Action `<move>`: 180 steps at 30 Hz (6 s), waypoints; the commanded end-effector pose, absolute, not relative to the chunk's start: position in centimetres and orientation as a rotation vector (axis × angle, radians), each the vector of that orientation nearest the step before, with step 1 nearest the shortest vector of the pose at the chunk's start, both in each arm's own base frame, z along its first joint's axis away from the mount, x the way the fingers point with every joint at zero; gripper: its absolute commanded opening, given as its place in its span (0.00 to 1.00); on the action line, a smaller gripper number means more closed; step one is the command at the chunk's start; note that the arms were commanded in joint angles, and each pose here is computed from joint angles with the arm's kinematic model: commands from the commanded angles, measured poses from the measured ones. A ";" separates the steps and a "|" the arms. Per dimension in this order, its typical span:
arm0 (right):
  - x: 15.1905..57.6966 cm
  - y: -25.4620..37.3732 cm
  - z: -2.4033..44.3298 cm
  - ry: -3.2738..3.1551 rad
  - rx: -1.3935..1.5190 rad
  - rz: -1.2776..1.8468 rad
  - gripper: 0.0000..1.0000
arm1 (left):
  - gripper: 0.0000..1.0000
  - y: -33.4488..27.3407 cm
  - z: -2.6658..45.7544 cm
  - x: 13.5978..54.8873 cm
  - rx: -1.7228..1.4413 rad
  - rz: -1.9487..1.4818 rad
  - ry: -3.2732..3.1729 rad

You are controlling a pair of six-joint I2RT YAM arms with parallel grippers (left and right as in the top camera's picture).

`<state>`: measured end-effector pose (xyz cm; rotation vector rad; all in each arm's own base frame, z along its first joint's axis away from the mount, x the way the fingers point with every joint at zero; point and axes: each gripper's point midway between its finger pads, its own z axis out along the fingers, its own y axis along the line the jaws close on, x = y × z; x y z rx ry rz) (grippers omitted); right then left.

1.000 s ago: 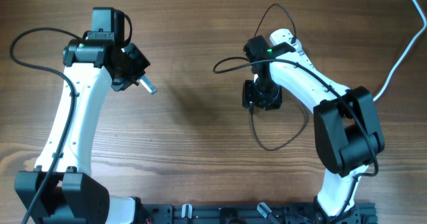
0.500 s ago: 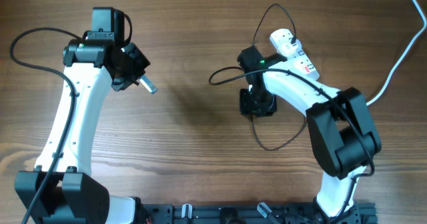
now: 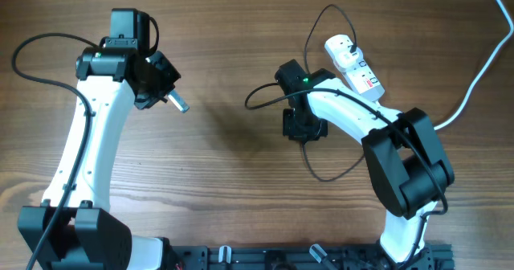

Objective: Plug charger to phone and switch on socket
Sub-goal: 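Grasp the black USB-C cable plug with the right gripper and lift it, then bring the plug toward the phone's bottom port held by the left gripper, then push the USB-C plug into the phone's bottom port with the right gripper, then open the right gripper and withdraw it from the plugged phone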

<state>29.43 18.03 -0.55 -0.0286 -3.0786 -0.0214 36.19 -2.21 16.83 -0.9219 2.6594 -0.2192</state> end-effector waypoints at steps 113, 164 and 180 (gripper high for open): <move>25.4 27.8 26.2 -3.407 0.718 -0.986 0.05 | 0.04 -21.7 30.8 33.7 0.431 -1.721 2.186; 28.9 27.9 31.3 -3.646 0.888 -1.061 0.57 | 0.04 -20.7 27.7 33.9 0.287 -1.578 2.361; 30.5 10.4 28.1 -3.710 -0.418 -0.342 0.99 | 0.04 -21.8 11.0 35.6 0.197 -1.269 2.848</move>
